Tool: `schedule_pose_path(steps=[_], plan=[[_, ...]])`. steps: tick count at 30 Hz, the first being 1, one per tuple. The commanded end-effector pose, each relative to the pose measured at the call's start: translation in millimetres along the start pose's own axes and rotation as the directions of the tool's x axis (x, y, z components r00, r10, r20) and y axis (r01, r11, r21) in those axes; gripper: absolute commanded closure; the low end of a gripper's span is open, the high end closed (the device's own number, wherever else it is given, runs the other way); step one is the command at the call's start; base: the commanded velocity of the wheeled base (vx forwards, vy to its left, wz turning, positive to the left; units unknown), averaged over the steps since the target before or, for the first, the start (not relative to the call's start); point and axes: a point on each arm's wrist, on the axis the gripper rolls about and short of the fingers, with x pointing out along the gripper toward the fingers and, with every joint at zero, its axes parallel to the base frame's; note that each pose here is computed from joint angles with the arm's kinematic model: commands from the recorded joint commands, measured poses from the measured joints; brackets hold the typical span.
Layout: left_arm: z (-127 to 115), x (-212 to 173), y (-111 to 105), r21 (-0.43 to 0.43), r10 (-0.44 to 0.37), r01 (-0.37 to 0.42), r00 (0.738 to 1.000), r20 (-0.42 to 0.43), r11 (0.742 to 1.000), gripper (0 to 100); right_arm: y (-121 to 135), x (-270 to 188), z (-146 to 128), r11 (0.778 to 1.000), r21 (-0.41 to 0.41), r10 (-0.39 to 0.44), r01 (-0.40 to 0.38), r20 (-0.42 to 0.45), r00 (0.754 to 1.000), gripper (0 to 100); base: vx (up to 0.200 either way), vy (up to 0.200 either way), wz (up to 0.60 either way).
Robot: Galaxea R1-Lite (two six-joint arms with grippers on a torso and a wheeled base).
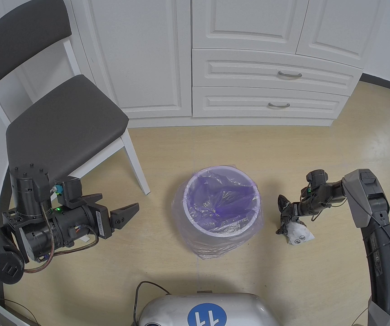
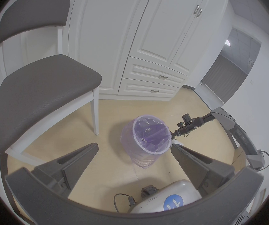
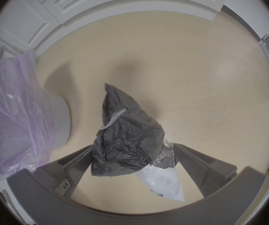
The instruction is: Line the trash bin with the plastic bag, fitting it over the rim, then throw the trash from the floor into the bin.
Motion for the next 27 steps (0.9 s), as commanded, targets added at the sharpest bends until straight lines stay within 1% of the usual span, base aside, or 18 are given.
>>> schedule_pose_path(steps=[1,13,15,19,27], plan=[[-1.8,0.2,-2.6,0.003,-0.011,0.011,1.000,-0.007,1.000,0,-0.4,15.3,-13.9,1.000,0.000,0.001,-0.001,-0.032,1.000,0,0.000,0.000,0.00],[-7.4,1.2,-13.8,0.018,-0.051,0.051,0.998,-0.028,0.999,0,-3.1,25.6,-21.8,1.000,0.003,-0.007,0.007,-0.029,1.000,0,0.000,0.000,0.00],[-7.4,1.8,-14.4,0.020,-0.051,0.052,0.998,-0.022,0.998,0,-2.5,27.9,-23.3,1.000,0.002,-0.008,0.008,-0.026,1.000,0,0.000,0.000,0.00],[-11.8,6.6,-13.8,0.021,-0.052,0.052,0.999,-0.011,0.998,0,-3.2,33.9,-24.7,1.000,-0.002,-0.011,0.011,0.008,1.000,0,0.000,0.000,0.00],[-12.9,6.7,-13.6,0.043,-0.055,0.055,0.998,0.010,0.998,0,-2.7,36.7,-27.6,1.000,-0.007,-0.011,0.011,0.002,1.000,0,0.000,0.000,0.00]])
